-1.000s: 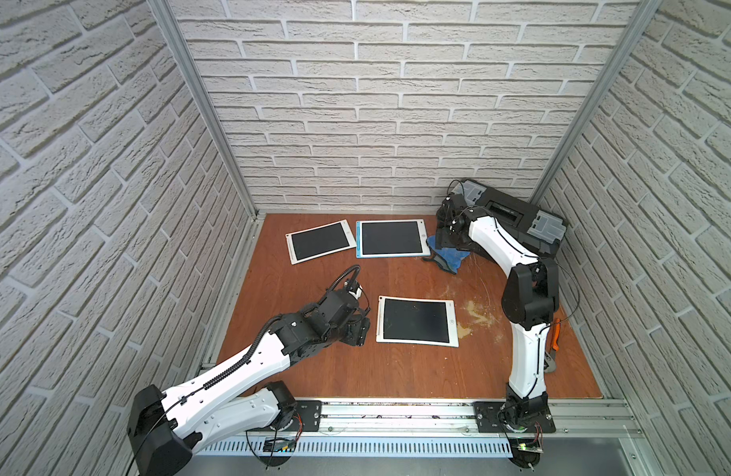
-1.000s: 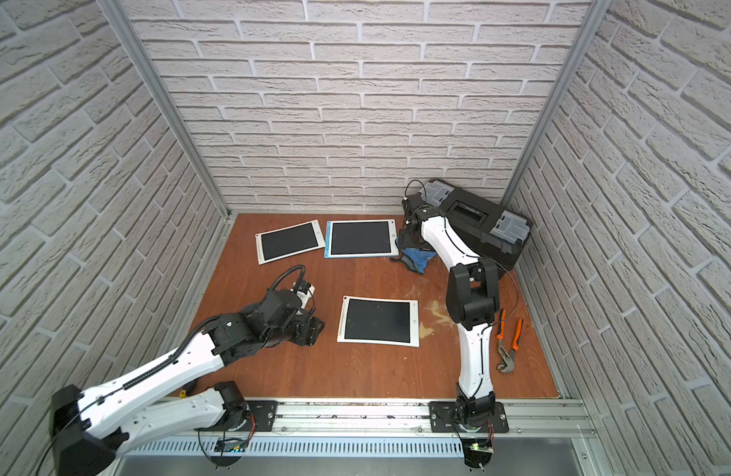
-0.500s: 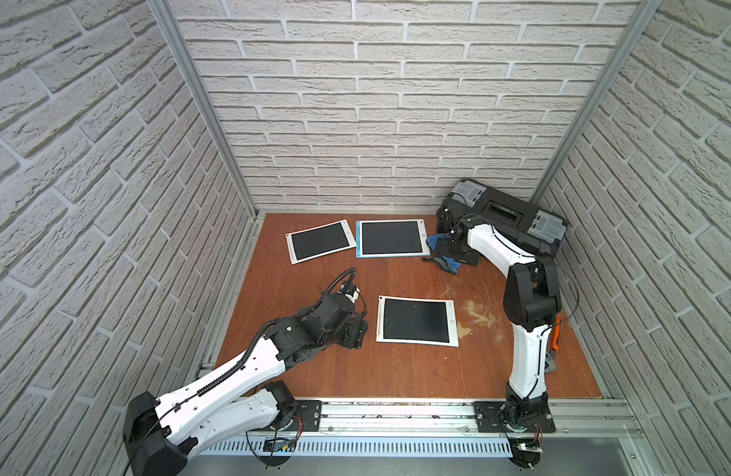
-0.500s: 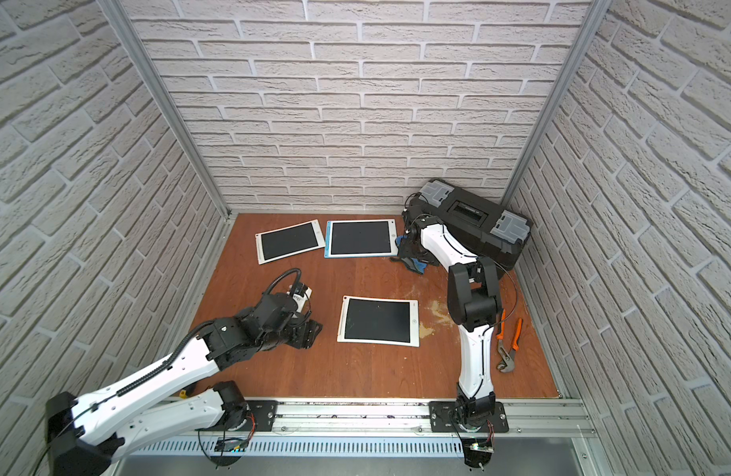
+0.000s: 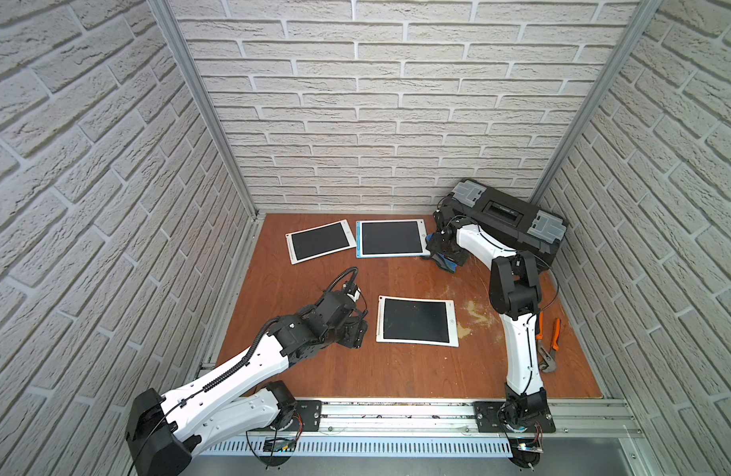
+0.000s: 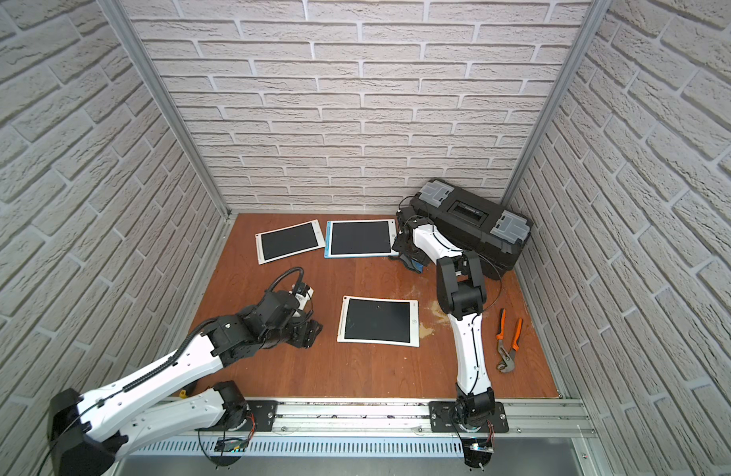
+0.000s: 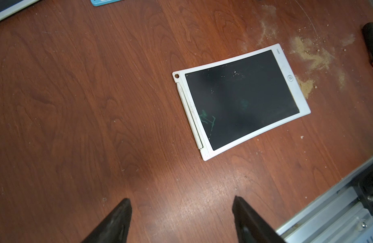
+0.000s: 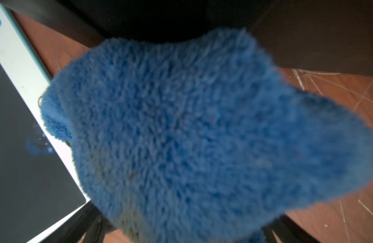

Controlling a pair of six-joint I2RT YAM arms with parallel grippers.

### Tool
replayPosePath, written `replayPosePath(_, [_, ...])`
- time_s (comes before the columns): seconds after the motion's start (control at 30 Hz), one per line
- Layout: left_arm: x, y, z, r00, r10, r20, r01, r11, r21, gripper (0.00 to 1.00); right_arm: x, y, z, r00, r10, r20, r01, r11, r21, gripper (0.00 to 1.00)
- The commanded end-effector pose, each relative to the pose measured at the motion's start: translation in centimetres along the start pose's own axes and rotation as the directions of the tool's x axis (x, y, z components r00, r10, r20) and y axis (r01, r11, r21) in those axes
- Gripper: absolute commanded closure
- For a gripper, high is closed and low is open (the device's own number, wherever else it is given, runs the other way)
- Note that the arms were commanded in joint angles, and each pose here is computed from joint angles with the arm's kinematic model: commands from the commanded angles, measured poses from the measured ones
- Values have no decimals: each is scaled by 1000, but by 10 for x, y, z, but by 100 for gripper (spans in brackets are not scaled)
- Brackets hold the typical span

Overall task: Wipe the drawing tablet
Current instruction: Pick up the cleaning item at the center of the board.

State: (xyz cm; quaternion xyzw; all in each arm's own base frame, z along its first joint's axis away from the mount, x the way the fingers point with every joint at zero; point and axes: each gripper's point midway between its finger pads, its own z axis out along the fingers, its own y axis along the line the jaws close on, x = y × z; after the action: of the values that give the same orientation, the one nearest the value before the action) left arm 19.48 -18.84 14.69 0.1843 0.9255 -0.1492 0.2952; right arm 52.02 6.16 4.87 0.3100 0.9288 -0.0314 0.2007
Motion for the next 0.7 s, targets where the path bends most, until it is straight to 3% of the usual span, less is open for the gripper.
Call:
replayPosePath(0.0, [-5,-1,0,1000,9,18,-10,1000,24,22,-21,-6,-7,995,79,68,-81,996,26,0])
replayPosePath(0.17, [-6,-3,1,1000,-4,17,3,999,47,22,-26,-4,-2,988,130,87,-130,991,-6,0])
replayPosePath(0.47, [-7,-5,4,1000,-9,17,8,998,59,23,-44,-12,0,953,179,244,-186,982,6,5])
replayPosePath(0.67, [-6,-4,2,1000,-14,25,13,998,62,23,-42,-12,22,955,156,253,-170,985,34,10])
